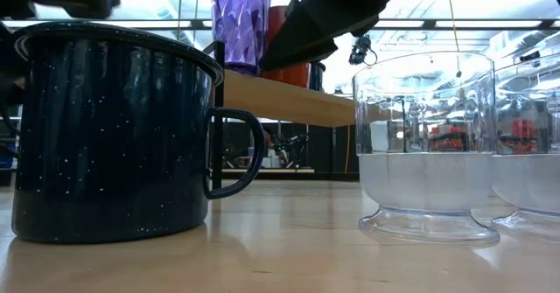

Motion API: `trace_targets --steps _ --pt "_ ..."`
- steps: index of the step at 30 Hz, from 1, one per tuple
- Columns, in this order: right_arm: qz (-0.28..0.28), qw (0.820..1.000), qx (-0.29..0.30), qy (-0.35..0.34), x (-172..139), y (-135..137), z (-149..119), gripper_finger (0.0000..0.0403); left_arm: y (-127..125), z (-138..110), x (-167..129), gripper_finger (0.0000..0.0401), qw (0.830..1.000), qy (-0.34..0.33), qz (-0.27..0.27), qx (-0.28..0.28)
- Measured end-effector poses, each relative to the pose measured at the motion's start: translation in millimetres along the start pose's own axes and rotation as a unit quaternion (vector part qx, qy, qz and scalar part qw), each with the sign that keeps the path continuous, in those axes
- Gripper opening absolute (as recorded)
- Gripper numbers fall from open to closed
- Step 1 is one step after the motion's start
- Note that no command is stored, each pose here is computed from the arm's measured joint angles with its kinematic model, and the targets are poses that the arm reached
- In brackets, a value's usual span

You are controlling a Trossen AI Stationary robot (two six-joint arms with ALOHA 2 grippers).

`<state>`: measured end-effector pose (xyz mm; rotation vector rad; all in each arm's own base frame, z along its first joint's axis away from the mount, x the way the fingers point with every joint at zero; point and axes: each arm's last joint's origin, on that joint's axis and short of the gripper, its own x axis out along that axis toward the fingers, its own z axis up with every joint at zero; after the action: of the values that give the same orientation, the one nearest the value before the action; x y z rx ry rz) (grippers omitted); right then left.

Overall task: Stack small to large cups/mugs on shelf
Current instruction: Put the dark blue mug on the shelf

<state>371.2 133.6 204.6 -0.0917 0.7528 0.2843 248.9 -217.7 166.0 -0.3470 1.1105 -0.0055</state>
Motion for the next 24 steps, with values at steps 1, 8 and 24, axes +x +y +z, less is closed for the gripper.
trace_targets --steps 1,8,24 --pt "-0.001 1.0 0.0 0.002 0 0 0 0.0154 0 2 4 0.0076 1.0 -0.003 -0.002 -0.002" --pt "0.004 0.999 0.004 0.051 -10 -2 -7 0.0154 7 18 21 0.0076 0.999 -0.044 0.0 -0.008" --pt "0.029 0.998 0.041 0.038 -19 3 -1 0.0173 14 36 13 0.0069 0.996 -0.085 0.01 0.02"
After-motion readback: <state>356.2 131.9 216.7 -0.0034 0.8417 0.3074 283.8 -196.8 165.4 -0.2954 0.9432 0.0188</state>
